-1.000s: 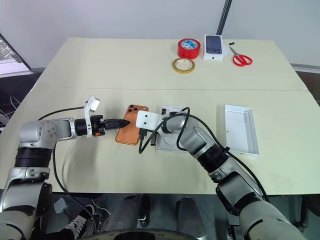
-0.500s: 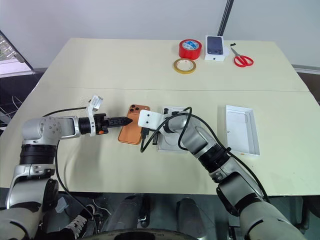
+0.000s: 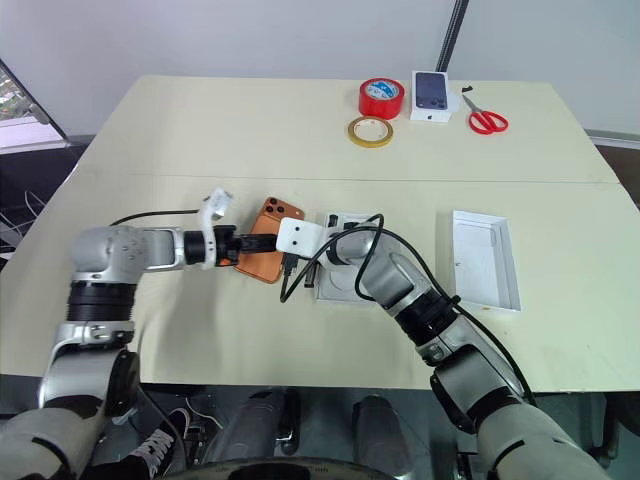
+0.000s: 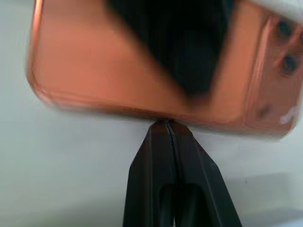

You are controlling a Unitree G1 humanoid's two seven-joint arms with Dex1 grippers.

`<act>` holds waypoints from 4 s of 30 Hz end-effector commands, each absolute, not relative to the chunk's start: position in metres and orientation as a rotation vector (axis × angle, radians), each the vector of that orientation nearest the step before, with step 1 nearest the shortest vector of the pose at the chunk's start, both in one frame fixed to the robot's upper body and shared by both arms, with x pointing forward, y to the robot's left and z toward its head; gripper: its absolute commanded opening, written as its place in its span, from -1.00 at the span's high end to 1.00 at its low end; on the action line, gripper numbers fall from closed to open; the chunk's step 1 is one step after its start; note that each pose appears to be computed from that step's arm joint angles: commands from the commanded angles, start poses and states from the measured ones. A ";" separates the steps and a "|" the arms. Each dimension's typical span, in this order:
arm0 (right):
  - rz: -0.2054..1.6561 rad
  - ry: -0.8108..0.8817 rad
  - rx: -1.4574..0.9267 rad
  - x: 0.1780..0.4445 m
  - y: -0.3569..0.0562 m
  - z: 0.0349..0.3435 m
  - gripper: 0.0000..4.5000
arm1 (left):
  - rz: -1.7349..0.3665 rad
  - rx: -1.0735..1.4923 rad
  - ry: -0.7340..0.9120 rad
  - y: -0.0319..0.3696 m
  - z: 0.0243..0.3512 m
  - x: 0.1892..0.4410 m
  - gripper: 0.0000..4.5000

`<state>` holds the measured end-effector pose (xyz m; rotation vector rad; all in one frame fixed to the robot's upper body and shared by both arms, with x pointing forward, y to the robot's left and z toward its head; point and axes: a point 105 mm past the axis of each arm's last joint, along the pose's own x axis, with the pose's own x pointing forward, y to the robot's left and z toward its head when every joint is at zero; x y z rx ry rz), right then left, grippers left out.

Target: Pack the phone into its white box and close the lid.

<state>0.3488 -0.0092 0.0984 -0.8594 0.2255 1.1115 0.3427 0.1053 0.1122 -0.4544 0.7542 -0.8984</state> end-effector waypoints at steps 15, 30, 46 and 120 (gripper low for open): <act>1.121 0.216 -0.869 0.347 -0.007 0.097 0.98 | -0.889 -0.658 0.739 0.129 0.105 0.336 -0.95; 1.127 0.217 -0.865 0.345 -0.007 0.096 1.00 | -0.867 -0.730 0.746 0.133 0.097 0.331 0.08; 1.128 0.214 -0.880 0.344 -0.008 0.094 1.00 | -0.820 -0.821 0.746 0.131 0.092 0.331 0.46; 1.323 0.062 -0.676 0.267 -0.074 0.110 0.97 | -1.032 -0.871 0.451 0.098 0.162 0.340 1.00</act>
